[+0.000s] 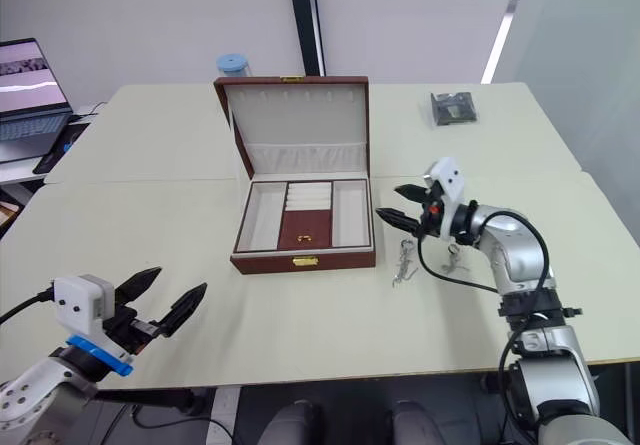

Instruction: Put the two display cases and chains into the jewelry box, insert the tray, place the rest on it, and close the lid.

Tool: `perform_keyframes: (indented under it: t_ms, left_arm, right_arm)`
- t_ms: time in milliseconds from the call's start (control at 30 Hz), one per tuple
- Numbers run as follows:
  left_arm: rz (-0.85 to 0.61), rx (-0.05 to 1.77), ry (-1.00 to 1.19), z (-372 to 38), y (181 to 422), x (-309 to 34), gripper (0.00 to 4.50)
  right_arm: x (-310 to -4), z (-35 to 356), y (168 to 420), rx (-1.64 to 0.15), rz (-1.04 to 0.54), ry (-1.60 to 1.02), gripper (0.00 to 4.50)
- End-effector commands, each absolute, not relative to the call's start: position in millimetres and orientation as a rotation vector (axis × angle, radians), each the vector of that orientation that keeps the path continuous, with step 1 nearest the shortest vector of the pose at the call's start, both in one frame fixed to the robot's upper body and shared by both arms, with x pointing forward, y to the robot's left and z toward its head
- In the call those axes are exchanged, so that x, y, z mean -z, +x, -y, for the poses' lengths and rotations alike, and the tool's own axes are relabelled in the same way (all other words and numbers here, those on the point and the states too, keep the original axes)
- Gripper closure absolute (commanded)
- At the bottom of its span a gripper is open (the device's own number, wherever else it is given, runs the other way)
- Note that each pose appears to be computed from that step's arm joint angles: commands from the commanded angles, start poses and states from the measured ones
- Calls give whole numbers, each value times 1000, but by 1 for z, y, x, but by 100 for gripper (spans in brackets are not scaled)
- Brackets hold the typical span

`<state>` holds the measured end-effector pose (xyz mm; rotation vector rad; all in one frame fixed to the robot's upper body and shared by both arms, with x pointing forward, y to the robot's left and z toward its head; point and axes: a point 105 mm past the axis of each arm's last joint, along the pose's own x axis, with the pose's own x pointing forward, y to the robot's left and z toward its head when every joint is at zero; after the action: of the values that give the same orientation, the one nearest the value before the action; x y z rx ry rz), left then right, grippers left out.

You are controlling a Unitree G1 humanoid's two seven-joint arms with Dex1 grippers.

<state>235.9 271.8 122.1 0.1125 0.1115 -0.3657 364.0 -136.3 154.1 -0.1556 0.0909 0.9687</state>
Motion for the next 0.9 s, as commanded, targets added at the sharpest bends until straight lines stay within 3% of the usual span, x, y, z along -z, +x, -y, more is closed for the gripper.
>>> perform_keyframes:
  t_ms: [33, 367, 567, 900]
  left_arm:
    - [-110, 354, 179, -295, 244, -136, 0]
    - [-157, 271, 291, -360, 257, -157, 0]
    - [-156, 245, 300, -377, 258, -160, 0]
    - [-151, 242, 300, -381, 259, -160, 0]
  right_arm:
    - [-160, 153, 349, -986, -38, -242, 5]
    - [-134, 230, 318, -776, -138, -262, 5]
    - [-122, 262, 307, -672, -195, -261, 5]
    - [-114, 272, 306, -623, -226, -281, 5]
